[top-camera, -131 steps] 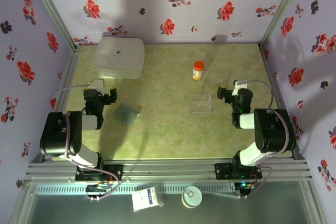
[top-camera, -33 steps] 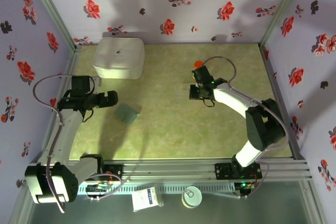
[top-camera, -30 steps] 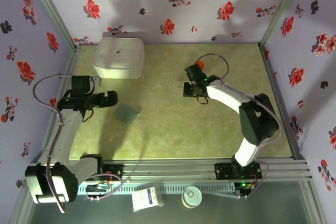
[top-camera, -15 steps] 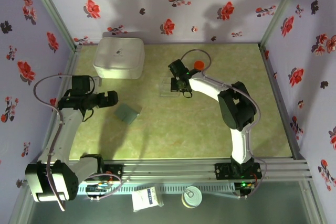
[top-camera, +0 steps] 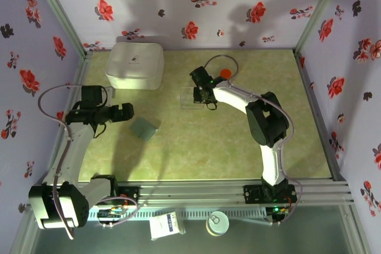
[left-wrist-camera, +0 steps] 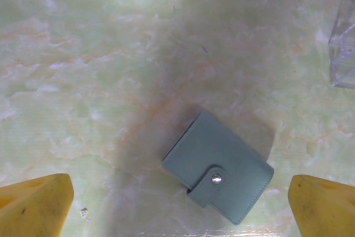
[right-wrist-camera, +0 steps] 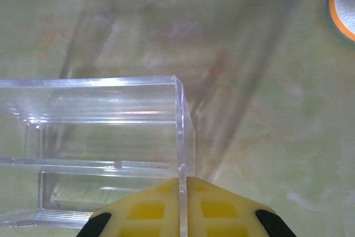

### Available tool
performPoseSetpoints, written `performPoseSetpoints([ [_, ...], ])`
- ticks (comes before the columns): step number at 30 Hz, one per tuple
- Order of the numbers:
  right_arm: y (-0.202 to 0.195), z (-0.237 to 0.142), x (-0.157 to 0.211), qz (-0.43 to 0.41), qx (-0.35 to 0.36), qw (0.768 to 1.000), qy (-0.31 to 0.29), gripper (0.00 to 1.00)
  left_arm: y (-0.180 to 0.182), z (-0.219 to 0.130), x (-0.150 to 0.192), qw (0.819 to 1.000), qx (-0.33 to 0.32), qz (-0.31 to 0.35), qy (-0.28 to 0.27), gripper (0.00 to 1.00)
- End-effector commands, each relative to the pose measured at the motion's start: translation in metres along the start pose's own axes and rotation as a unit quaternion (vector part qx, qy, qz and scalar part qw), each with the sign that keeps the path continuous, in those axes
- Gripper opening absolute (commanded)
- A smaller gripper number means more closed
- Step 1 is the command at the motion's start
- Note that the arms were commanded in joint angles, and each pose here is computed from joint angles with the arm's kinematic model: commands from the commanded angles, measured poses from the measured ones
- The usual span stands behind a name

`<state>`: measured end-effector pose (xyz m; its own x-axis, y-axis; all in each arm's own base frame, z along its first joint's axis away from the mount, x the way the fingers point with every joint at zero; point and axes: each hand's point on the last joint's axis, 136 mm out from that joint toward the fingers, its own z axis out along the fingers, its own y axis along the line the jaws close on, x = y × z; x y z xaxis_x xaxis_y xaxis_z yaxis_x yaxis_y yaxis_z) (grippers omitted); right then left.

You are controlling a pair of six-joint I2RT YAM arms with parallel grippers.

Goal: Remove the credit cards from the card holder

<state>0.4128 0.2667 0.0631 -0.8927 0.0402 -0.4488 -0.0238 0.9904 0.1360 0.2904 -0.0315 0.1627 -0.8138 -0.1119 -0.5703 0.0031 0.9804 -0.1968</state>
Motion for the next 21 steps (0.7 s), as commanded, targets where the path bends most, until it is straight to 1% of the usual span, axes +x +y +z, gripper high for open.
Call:
performPoseSetpoints([
  [1, 0.002, -0.012, -0.012, 0.002, 0.009, 1.0, -0.016, 0.11, 0.0, 0.002, 0.005, 1.0, 0.007, -0.001, 0.01, 1.0],
  [12, 0.002, -0.019, -0.017, -0.005, 0.011, 1.0, -0.024, 0.13, -0.001, 0.002, 0.006, 1.0, 0.008, -0.001, 0.011, 1.0],
  [16, 0.002, -0.023, -0.018, -0.004, 0.009, 1.0, -0.025, 0.17, -0.001, 0.002, 0.006, 1.0, 0.008, -0.002, 0.01, 1.0],
  [21, 0.005, -0.042, -0.021, -0.003, -0.003, 0.999, -0.038, 0.19, -0.004, 0.004, 0.008, 1.0, 0.019, -0.003, 0.016, 0.99],
])
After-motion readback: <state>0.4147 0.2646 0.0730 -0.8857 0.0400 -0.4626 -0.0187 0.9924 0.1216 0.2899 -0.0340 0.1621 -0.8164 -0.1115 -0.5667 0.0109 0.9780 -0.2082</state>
